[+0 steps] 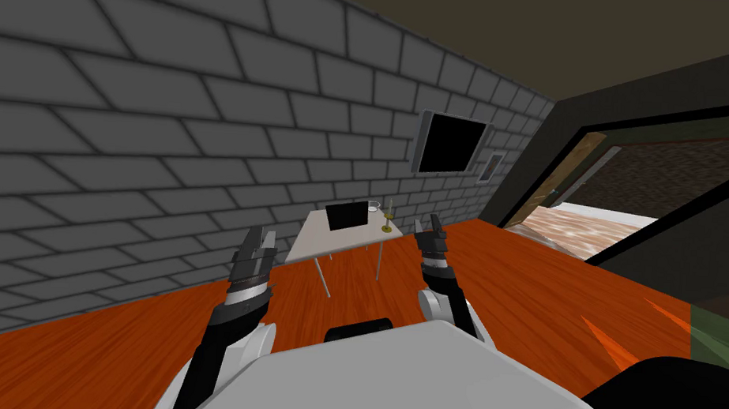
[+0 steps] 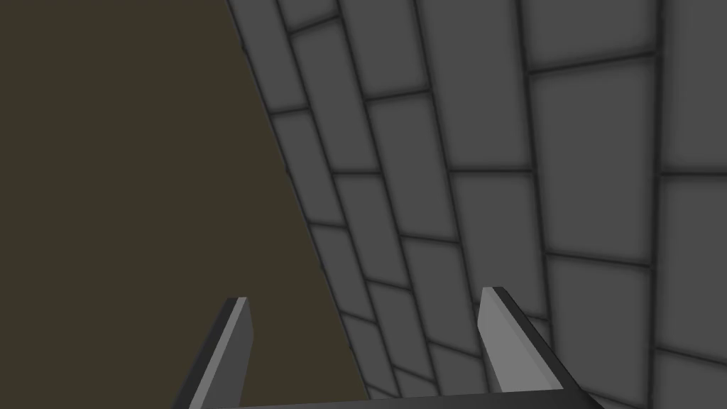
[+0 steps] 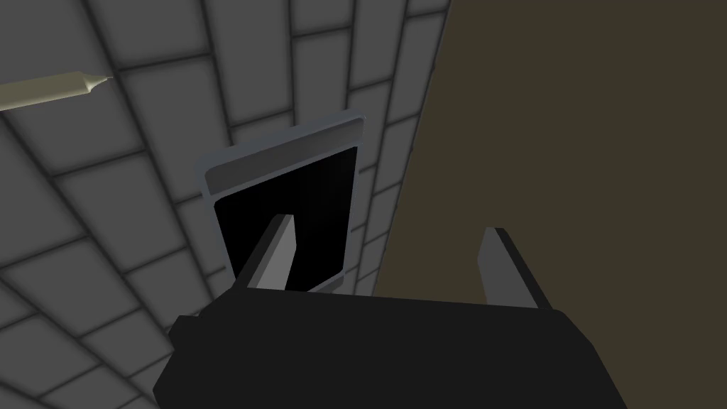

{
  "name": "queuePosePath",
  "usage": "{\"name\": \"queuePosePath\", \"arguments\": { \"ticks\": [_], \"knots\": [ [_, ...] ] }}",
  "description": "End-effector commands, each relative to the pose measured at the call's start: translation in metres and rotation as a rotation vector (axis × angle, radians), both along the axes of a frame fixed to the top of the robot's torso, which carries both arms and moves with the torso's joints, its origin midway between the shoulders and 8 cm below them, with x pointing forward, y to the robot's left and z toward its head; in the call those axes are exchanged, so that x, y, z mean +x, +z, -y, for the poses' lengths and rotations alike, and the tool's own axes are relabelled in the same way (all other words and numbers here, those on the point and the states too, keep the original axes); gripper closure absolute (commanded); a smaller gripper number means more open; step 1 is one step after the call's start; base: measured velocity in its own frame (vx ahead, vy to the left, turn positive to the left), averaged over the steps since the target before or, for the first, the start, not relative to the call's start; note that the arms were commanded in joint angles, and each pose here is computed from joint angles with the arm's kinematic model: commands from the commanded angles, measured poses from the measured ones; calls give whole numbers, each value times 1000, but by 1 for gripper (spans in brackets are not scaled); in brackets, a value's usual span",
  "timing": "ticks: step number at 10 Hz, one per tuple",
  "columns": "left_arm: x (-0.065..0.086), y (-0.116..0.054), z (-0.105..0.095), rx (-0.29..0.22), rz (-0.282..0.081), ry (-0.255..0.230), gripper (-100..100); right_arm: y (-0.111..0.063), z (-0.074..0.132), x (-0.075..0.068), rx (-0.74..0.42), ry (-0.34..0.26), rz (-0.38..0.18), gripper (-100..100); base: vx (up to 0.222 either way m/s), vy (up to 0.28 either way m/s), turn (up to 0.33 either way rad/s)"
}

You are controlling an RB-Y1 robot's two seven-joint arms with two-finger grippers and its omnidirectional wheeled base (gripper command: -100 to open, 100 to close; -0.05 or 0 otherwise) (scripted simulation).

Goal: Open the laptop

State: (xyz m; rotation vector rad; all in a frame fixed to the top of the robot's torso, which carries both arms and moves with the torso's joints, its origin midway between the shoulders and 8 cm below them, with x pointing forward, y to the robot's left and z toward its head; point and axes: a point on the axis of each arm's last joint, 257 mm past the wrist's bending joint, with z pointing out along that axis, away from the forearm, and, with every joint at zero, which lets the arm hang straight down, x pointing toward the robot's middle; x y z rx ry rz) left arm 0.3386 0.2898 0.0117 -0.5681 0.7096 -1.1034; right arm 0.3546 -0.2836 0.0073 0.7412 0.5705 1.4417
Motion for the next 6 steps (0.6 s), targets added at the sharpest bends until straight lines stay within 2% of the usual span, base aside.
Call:
{"name": "queuePosePath", "arguments": {
  "ticks": [1,6],
  "knots": [
    [0,0,0,0,0,0,0,0,0,0,0,0,0,0,0,0,0],
    [0,0,0,0,0,0,0,0,0,0,0,0,0,0,0,0,0]
  ]
}}
